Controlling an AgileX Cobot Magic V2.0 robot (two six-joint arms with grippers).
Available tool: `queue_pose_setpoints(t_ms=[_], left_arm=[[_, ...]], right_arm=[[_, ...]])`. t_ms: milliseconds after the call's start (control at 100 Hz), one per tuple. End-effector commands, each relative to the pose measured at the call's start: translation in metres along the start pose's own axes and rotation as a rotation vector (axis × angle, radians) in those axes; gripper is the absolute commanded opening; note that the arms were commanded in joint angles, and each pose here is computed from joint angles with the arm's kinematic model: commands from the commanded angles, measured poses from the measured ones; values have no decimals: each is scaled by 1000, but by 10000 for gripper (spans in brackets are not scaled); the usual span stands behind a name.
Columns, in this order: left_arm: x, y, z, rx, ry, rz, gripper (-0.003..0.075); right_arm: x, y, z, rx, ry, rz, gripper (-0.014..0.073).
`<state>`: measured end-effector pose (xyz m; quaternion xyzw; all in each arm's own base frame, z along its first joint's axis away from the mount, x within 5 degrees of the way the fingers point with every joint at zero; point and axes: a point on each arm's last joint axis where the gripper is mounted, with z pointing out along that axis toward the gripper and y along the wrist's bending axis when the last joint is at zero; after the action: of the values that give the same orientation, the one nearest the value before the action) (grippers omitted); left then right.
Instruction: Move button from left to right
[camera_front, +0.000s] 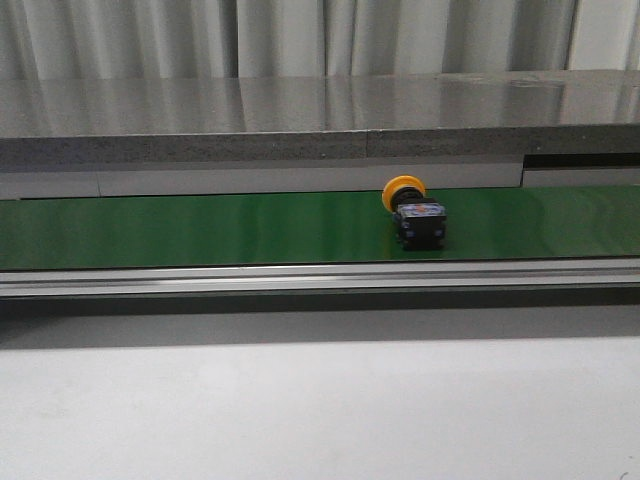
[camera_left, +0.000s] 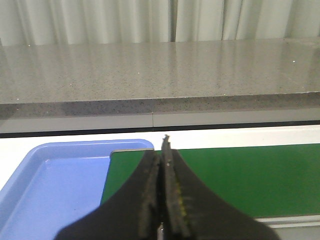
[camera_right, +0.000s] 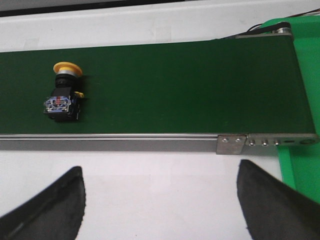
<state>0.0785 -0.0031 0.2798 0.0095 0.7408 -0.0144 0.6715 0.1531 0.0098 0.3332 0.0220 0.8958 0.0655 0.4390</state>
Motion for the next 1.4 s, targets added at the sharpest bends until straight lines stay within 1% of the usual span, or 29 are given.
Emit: queue_pose_setpoints(t_ms=[0,290,390,570,700,800,980,1210,1390], left_arm=[[-16,0,-2,-3,-105,-13,-20],[-16,0,-2,-3,-105,-13,-20],[-16,0,-2,-3,-105,-13,-20],[-16,0,-2,-3,-105,-13,-20],[-16,0,-2,-3,-105,-13,-20],[-16,0,-2,-3,-105,-13,-20],[-16,0,-2,-3,-105,-13,-20],[-16,0,-2,-3,-105,-13,-20],[-16,0,-2,-3,-105,-13,-20]], right_arm=[[-25,3,10,-20,-45,-29,616],[-64,8,71,-74,67,-72,616],[-71,7,93,-79,107,-85,616],[-80,6,122,-84,152,-114,616],[-81,5,141,-84,182,-120,616],[-80,10,153,-98,196,-154,616],[-75,19,174,-116,224,-174,616],[-63,16,201,-104,277,-173,616],[-56,15,213,-102,315,-170,611]])
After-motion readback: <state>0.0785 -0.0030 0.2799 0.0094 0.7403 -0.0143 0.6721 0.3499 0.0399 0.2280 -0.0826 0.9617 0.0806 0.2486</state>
